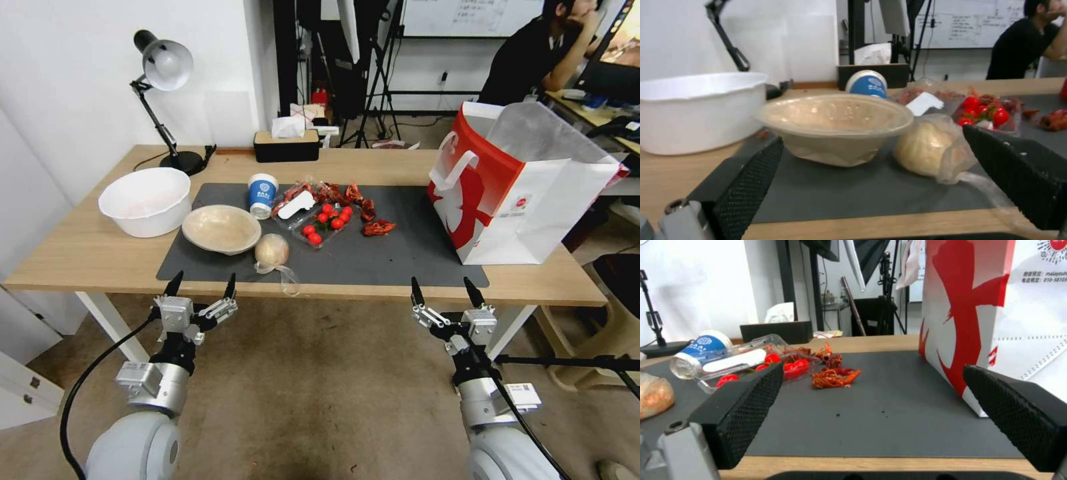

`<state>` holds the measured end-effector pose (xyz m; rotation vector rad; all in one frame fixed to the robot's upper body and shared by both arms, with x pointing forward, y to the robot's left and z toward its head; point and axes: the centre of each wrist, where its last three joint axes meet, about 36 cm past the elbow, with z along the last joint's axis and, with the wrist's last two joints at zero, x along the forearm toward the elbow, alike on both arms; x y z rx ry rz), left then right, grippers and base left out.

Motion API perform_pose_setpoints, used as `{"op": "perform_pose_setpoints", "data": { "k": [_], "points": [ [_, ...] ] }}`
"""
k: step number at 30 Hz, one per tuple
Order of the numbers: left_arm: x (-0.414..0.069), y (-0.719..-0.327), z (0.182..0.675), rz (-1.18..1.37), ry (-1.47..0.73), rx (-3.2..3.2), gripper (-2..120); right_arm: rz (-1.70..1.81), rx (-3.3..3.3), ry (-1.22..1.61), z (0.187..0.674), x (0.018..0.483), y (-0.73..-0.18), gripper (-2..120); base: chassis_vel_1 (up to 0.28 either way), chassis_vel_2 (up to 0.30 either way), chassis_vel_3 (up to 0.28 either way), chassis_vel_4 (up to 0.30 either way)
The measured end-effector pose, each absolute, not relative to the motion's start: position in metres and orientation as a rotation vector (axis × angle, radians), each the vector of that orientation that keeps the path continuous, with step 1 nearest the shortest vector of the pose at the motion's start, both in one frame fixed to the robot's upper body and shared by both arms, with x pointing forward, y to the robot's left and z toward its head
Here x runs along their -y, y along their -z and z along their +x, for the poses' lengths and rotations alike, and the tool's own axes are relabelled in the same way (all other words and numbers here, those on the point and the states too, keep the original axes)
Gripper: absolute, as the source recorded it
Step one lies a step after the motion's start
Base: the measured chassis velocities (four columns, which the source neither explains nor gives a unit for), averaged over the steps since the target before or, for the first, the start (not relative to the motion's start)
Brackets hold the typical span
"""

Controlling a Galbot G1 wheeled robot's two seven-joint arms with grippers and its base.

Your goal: Pick up the trash from the table and place it into the takeout bag.

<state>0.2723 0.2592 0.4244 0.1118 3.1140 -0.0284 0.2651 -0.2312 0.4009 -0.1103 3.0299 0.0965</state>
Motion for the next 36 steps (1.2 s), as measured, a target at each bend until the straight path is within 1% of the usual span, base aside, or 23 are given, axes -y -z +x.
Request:
{"op": "perform_pose_setpoints", "data": {
  "k": [7, 9, 10, 13, 14, 16, 17, 19, 20, 22, 23, 28, 30, 31, 33, 34, 35, 36],
  "points": [
    [-0.258, -0.421, 0.283, 0.148, 0.059, -3.115, 100, -0.102, -3.025, -0.096, 0.265, 0.230, -0.402, 100, 0.000, 0.000, 0.000, 0.000],
    [-0.256, -0.424, 0.296, 0.185, 0.163, -3.141, 100, -0.098, -3.020, -0.096, 0.266, 0.229, -0.404, 100, 0.000, 0.000, 0.000, 0.000],
    [-0.256, -0.424, 0.296, 0.185, 0.163, -3.141, 100, -0.098, -3.020, -0.096, 0.266, 0.229, -0.404, 100, 0.000, 0.000, 0.000, 0.000],
    [-0.258, -0.436, 0.324, 0.204, 0.437, -3.222, 100, -0.097, -3.012, -0.089, 0.265, 0.228, -0.407, 100, 0.000, 0.000, 0.000, 0.000],
    [-0.258, -0.436, 0.324, 0.204, 0.437, -3.222, 100, -0.097, -3.012, -0.089, 0.265, 0.228, -0.407, 100, 0.000, 0.000, 0.000, 0.000],
    [-0.265, -0.448, 0.345, 0.210, 0.649, -3.256, 100, -0.093, -3.007, -0.085, 0.265, 0.228, -0.409, 100, 0.000, 0.000, 0.000, 0.000],
    [-0.265, -0.448, 0.345, 0.210, 0.649, -3.256, 100, -0.093, -3.007, -0.085, 0.265, 0.228, -0.409, 100, 0.000, 0.000, 0.000, 0.000],
    [-0.272, -0.457, 0.365, 0.203, 0.849, -3.261, 100, -0.085, -3.005, -0.080, 0.266, 0.229, -0.410, 100, 0.000, 0.000, 0.000, 0.000],
    [-0.272, -0.457, 0.365, 0.203, 0.849, -3.261, 100, -0.085, -3.005, -0.080, 0.266, 0.229, -0.410, 100, 0.000, 0.000, 0.000, 0.000],
    [-0.274, -0.463, 0.375, 0.192, 0.977, -3.263, 100, -0.081, -3.004, -0.078, 0.267, 0.229, -0.410, 99, 0.000, 0.000, 0.000, 0.000],
    [-0.274, -0.464, 0.380, 0.184, 1.005, -3.268, 100, -0.081, -3.004, -0.077, 0.267, 0.229, -0.410, 99, 0.000, 0.000, 0.000, 0.000],
    [-0.275, -0.462, 0.392, 0.162, 1.025, -3.294, 99, -0.081, -3.002, -0.073, 0.267, 0.230, -0.411, 99, 0.000, 0.000, 0.000, 0.000],
    [-0.275, -0.462, 0.398, 0.144, 1.033, -3.314, 95, -0.080, -3.003, -0.071, 0.266, 0.230, -0.411, 99, 0.000, 0.000, 0.000, 0.000],
    [-0.275, -0.462, 0.398, 0.144, 1.033, -3.314, 95, -0.080, -3.003, -0.071, 0.266, 0.230, -0.411, 99, 0.000, 0.000, 0.000, 0.000],
    [-0.275, -0.462, 0.401, 0.137, 1.031, -3.319, 88, -0.079, -3.004, -0.072, 0.266, 0.230, -0.411, 99, 0.000, 0.000, 0.000, 0.000],
    [-0.275, -0.462, 0.402, 0.137, 1.028, -3.320, 82, -0.079, -3.004, -0.072, 0.266, 0.230, -0.411, 99, 0.000, 0.000, 0.000, 0.000],
    [-0.275, -0.462, 0.402, 0.137, 1.028, -3.320, 82, -0.079, -3.004, -0.072, 0.266, 0.230, -0.411, 99, 0.000, 0.000, 0.000, 0.000],
    [-0.276, -0.462, 0.402, 0.135, 1.023, -3.322, 77, -0.079, -3.004, -0.072, 0.266, 0.230, -0.411, 99, 0.000, 0.000, 0.000, 0.000]
  ]
}}
